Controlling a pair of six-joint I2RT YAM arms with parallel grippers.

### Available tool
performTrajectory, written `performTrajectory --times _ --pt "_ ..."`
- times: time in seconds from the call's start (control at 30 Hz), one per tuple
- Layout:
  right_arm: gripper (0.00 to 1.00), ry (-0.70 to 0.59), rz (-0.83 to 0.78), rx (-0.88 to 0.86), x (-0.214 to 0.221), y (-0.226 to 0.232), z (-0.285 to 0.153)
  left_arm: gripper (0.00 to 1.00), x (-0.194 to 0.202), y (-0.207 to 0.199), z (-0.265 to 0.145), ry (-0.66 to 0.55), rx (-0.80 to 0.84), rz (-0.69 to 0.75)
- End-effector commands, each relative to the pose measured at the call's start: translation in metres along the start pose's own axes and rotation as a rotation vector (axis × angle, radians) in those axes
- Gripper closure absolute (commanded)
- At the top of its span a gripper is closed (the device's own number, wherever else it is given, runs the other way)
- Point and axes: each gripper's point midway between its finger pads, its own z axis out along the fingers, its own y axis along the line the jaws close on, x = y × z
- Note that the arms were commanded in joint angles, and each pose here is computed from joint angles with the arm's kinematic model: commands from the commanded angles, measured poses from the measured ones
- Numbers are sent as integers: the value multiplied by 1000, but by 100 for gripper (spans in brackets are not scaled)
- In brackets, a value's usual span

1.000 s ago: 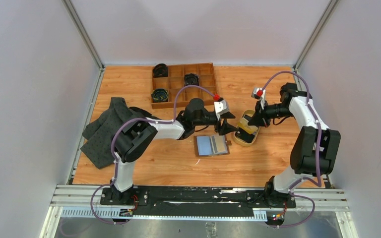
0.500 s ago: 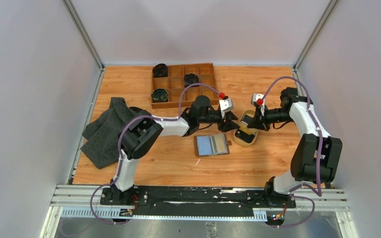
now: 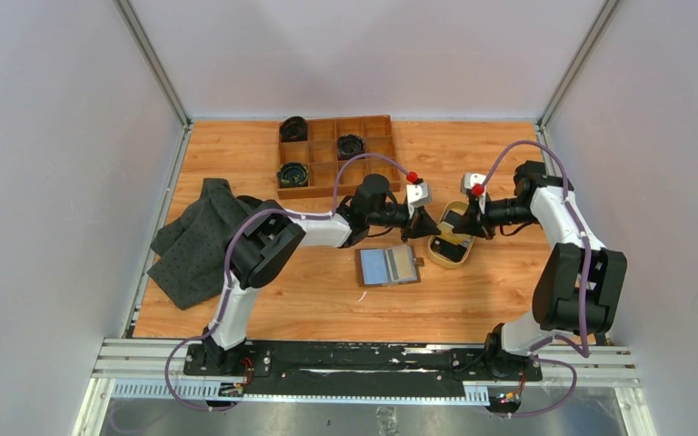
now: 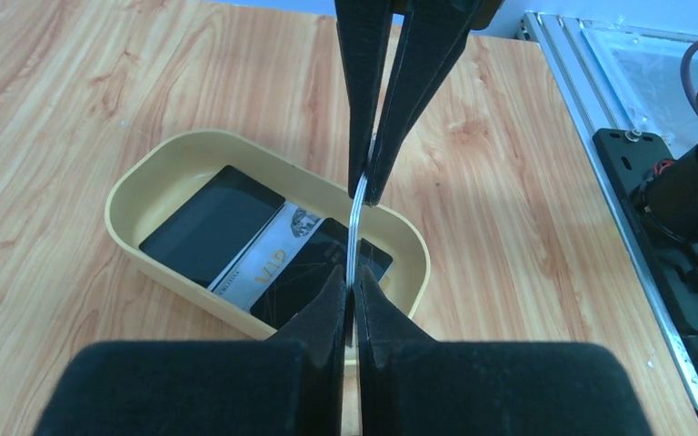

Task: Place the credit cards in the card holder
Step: Pick up the credit card from the storage box.

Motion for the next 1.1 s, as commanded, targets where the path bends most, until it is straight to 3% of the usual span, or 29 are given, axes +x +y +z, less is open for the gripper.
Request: performTrajectory --times 0.0,0.17,0.3,0.4,0.5,0.7,0.8,1.07 --pt "90 -29 75 -52 1 8 2 100 -3 2 6 -9 21 17" --pt "67 7 172 -124 9 9 3 100 -5 1 8 -12 39 28" --pt "59 23 183 -163 11 12 4 100 -4 1 10 -13 51 22" --pt "59 30 157 -180 11 14 7 100 -3 1 11 -13 54 18" --pt "63 36 133 -204 9 16 10 100 -3 1 12 -14 57 10" --pt "89 56 159 -238 13 14 13 100 -8 6 12 -20 20 -21" --pt "96 71 175 -243 17 15 14 100 -16 14 8 -32 -39 -33" --pt "100 86 399 -171 26 -15 9 57 -63 28 -39 -104 -240 -87"
